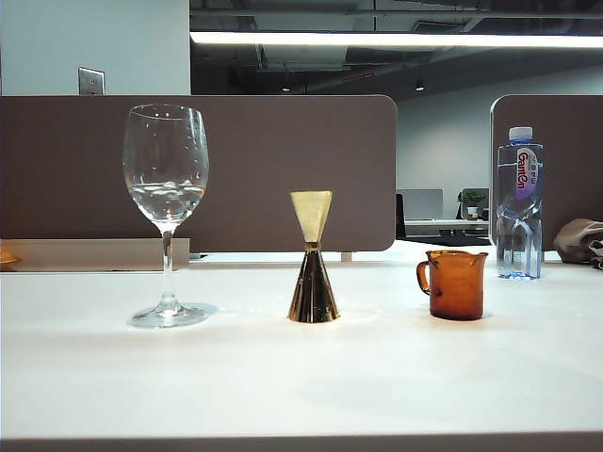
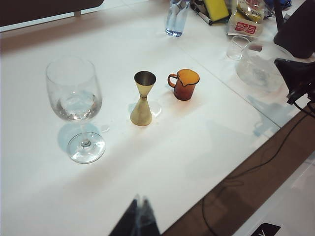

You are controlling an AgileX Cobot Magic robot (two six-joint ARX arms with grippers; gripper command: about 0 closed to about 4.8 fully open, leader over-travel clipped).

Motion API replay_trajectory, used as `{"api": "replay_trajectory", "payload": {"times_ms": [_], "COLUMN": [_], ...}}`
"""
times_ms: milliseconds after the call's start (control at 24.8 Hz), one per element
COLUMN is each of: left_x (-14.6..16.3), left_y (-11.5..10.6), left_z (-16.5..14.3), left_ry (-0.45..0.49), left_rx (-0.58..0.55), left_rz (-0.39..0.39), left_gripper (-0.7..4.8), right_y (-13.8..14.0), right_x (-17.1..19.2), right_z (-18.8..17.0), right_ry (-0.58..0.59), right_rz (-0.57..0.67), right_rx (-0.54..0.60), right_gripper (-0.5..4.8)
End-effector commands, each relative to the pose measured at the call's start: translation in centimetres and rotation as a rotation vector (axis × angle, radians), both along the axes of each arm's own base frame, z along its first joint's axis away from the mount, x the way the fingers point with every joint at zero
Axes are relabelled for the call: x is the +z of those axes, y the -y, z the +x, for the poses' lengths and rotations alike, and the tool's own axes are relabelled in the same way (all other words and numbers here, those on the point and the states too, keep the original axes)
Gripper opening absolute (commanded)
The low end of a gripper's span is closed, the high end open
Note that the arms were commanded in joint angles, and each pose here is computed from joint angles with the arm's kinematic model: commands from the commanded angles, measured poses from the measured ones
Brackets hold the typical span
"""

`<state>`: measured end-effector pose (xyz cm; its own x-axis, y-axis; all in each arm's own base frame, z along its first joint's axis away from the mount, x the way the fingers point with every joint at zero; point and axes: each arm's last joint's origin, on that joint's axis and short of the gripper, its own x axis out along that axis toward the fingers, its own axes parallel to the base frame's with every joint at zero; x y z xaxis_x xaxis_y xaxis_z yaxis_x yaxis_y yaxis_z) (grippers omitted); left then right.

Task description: Pick up the small amber measuring cup and pour the water in it into the jigger, then pick up the jigger and pour the water in it into the wine glass.

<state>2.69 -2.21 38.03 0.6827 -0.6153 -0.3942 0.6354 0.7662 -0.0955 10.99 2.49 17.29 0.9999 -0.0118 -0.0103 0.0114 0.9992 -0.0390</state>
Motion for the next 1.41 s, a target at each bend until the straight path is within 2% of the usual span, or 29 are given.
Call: {"api": "replay_trajectory", "payload": {"times_ms": [40,484,806,1169,1410], "left_x": [0.2,0.2,0.2,0.2,0.2], "left_y": [0.0,0.0,0.0,0.0,0.0], "left_z": [0.0,0.0,0.0,0.0,0.0], "left_ry": [0.015,0.015,0.015,0.015,0.015], "left_rx": [-0.002,-0.002,-0.002,-0.001,-0.002], "left_rz": [-0.005,-0.005,-0.005,-0.005,-0.005], "left_gripper": [-0.02,-0.02,-0.02,-0.02,-0.02], "right_y": [0.3,0.8,1.0,1.0,1.6], "right_x": [0.5,0.6,-1.2,-1.2,-1.0], "right_z": [-0.2,-0.7,-1.0,-1.1,-1.2], "right_ry": [0.045,0.117,-0.025,-0.025,-0.006], "right_rz": [0.012,0.032,-0.009,-0.009,-0.003], "right_rx": [-0.019,-0.052,-0.061,-0.064,-0.105], "right_gripper": [0.22,0.22,0.22,0.22,0.22]}}
